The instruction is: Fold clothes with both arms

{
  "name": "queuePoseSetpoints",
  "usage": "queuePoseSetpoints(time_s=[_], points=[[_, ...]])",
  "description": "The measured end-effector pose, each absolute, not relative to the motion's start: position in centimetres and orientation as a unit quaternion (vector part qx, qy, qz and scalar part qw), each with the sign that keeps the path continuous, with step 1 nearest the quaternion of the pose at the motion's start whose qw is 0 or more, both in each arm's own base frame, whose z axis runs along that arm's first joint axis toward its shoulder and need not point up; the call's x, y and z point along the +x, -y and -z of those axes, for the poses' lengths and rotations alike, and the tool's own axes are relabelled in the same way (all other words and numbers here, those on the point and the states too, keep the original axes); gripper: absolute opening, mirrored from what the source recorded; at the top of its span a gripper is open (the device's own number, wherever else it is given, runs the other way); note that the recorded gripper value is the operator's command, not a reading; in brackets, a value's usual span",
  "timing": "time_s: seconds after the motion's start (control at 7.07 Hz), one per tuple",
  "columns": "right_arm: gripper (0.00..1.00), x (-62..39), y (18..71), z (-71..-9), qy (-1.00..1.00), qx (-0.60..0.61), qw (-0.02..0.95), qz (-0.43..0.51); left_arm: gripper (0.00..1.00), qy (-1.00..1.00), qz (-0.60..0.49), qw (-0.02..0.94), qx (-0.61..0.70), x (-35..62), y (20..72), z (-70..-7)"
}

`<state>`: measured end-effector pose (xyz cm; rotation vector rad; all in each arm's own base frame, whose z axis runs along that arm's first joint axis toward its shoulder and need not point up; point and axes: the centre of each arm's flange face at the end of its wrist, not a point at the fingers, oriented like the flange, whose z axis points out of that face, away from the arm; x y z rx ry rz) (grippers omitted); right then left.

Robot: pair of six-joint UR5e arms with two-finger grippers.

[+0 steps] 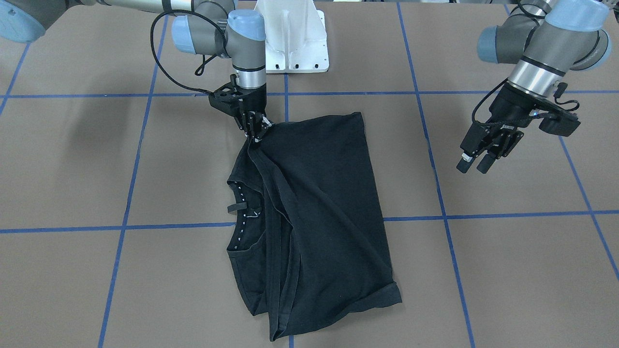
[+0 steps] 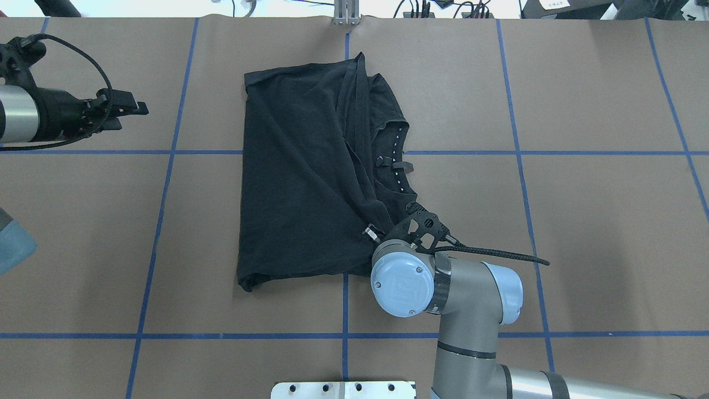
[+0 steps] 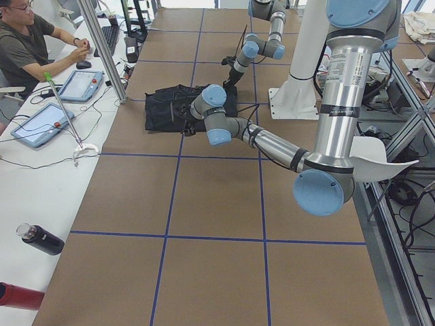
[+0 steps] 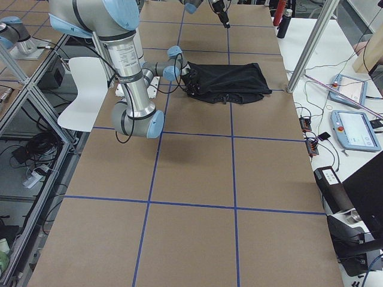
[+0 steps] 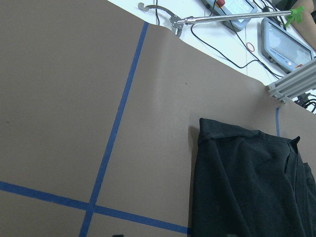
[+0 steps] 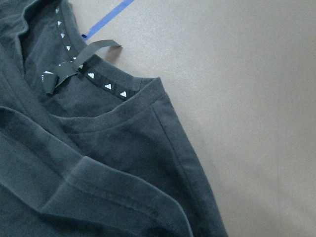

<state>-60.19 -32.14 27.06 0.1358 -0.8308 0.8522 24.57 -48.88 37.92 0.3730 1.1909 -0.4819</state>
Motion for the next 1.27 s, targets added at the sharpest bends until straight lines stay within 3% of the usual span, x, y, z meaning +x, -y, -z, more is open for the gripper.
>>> queuePoseSetpoints(time_s=[0.99, 1.13, 1.27], points=[[0.00, -58.6, 31.6, -25.2, 0.385, 0.058, 0.831, -0.398, 0.75, -0.554, 0.223, 0.783, 0.175, 24.4, 48.8, -37.6], [0.38, -58.6, 31.5, -25.3, 0.382, 0.056, 0.832, -0.397, 0.75, -0.553, 0.223, 0.783, 0.175, 24.4, 48.8, -37.6], [0.68, -58.6, 31.5, -25.3, 0.382, 0.057, 0.833, -0.397, 0.75, -0.553, 0.223, 0.783, 0.175, 24.4, 48.8, -37.7]])
